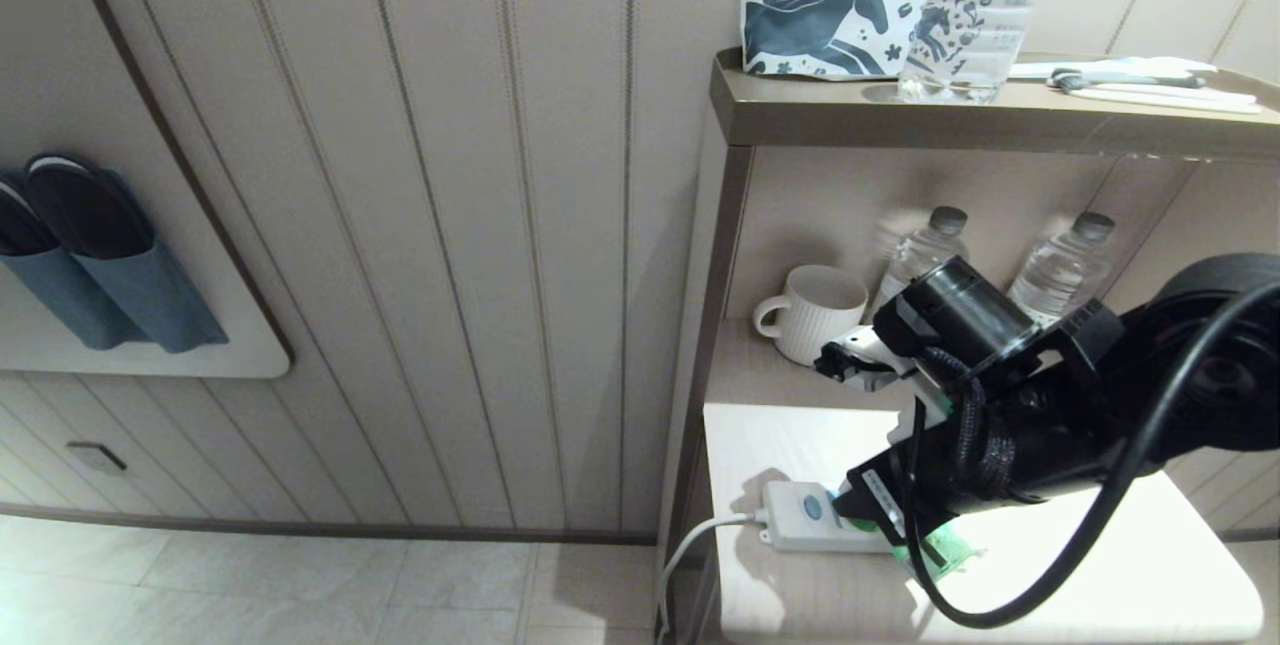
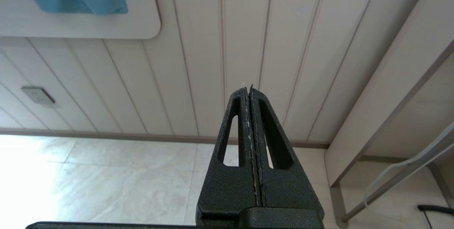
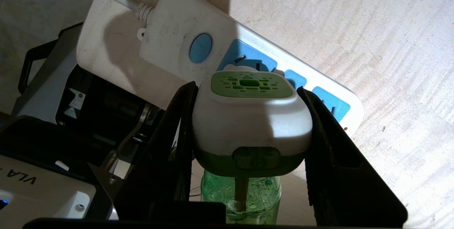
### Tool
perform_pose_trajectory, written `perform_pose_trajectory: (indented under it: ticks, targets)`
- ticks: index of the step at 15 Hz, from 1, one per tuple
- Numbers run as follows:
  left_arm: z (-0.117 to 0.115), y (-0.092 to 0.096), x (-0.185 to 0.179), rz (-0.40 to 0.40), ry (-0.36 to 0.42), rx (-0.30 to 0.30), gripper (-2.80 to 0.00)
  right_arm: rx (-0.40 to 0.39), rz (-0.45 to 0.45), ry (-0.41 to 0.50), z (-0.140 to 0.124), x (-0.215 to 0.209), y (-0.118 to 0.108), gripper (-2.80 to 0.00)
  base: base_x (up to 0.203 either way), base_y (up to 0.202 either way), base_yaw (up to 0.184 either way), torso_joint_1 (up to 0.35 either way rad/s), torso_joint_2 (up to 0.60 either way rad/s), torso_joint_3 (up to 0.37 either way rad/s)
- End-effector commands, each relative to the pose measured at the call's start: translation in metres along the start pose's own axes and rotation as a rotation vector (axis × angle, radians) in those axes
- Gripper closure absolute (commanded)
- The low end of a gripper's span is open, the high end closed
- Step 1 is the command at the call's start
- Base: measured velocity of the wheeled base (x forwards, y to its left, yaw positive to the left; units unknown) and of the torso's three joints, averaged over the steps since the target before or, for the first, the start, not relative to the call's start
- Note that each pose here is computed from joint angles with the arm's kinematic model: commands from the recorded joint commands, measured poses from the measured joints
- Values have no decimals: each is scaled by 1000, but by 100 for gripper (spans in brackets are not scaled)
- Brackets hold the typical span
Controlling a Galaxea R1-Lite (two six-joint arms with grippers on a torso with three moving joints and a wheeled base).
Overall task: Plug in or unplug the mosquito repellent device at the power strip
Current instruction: Hold the socket with your left hand and unplug it with your right hand
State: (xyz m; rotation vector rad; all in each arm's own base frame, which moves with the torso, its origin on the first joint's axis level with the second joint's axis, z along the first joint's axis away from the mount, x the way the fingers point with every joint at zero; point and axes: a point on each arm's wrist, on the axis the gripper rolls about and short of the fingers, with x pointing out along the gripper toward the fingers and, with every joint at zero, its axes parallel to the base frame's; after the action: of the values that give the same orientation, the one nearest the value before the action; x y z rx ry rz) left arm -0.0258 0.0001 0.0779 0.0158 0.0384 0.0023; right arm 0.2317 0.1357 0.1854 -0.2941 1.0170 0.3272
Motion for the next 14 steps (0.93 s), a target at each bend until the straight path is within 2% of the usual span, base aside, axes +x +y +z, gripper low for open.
perform_pose_trajectory:
  ticks: [1, 2, 4, 5, 7, 10, 12, 14]
  targets:
    - [19, 0, -6, 2, -65, -6, 0, -2, -1, 7, -1, 1, 0, 0, 0, 0, 0, 0, 0, 0]
    - [37, 1, -11, 0, -110, -18, 0, -2, -2, 3, 0, 0, 0, 0, 0, 0, 0, 0, 0, 0]
    - [77, 1, -7, -17, -99, -88, 0, -1, -1, -8, 3, -1, 0, 0, 0, 0, 0, 0, 0, 0]
    - [95, 1, 1, -50, -64, -136, 0, -2, 1, -8, 4, -1, 1, 0, 0, 0, 0, 0, 0, 0]
    - [118, -1, 33, -165, 78, -225, 0, -7, 4, -11, 5, 0, 2, 0, 0, 0, 0, 0, 0, 0]
    - [129, -13, 91, -396, 286, -325, 0, -9, 6, -11, 7, 1, 3, 0, 0, 0, 0, 0, 0, 0]
    - [129, -23, 126, -551, 384, -377, 0, -12, 4, -6, 8, 3, 4, 0, 0, 0, 0, 0, 0, 0]
    - [126, -38, 152, -697, 462, -393, 0, -17, 6, -22, 15, 3, 5, 0, 0, 0, 0, 0, 0, 0]
